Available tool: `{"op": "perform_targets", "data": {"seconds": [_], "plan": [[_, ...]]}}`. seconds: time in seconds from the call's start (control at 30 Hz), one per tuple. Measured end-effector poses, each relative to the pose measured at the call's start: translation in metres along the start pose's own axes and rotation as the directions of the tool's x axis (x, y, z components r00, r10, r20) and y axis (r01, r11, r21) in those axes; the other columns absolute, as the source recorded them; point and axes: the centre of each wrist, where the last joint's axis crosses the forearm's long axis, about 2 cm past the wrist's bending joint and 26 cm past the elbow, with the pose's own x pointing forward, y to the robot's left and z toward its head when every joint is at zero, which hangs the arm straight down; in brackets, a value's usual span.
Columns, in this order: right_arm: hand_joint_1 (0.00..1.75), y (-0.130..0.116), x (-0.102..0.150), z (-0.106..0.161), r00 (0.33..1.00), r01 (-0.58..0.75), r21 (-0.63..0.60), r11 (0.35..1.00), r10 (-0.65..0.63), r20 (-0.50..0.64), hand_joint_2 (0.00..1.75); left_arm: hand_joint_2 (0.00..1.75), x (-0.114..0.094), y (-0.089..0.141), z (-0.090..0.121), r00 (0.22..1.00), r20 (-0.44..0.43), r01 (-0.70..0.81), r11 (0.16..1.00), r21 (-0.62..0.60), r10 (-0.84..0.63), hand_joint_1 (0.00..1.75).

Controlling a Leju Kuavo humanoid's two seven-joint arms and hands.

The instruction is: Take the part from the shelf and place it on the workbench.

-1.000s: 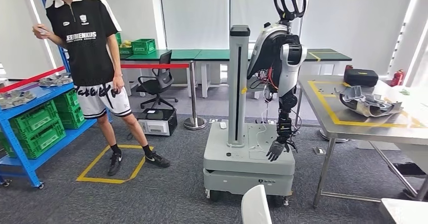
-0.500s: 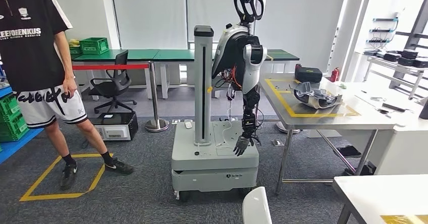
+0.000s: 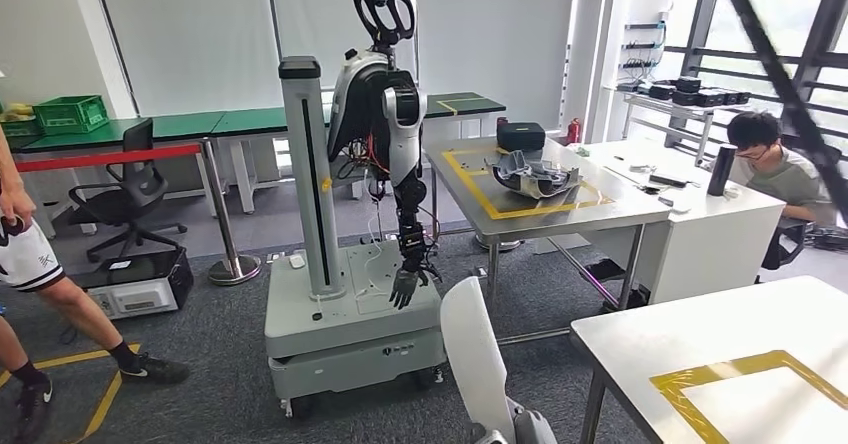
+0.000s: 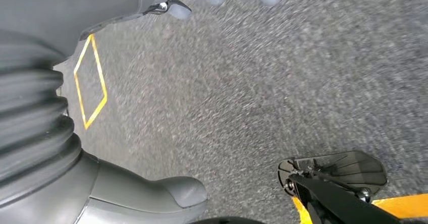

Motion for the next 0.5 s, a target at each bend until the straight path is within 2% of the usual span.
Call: {"op": "perform_targets", "data": {"seconds": [0.1, 0.23, 0.4, 0.5], "plan": [[1.75, -0.012, 0.002, -0.017, 1.000, -0.020, -0.013, 1.000, 0.020, 0.019, 1.75, 1.75, 0.003, 0.003, 0.000, 1.000, 0.006, 0.004, 1.000, 0.004, -0.004, 0.00], [1.75, -0.017, 0.002, -0.025, 0.999, -0.033, -0.027, 0.999, 0.034, 0.022, 1.75, 1.75, 0.005, 0.003, 0.000, 1.000, 0.009, 0.010, 1.000, 0.005, -0.010, 0.00], [1.75, -0.040, 0.001, -0.044, 0.997, -0.060, -0.075, 0.995, 0.064, 0.042, 1.75, 1.75, 0.004, 0.005, -0.001, 1.000, -0.001, 0.009, 1.000, 0.009, -0.009, 0.00], [1.75, -0.045, -0.003, -0.046, 0.997, -0.064, -0.082, 0.995, 0.067, 0.032, 1.75, 1.75, 0.001, 0.006, -0.001, 1.000, -0.007, 0.004, 1.000, 0.010, -0.004, 0.00]]}}
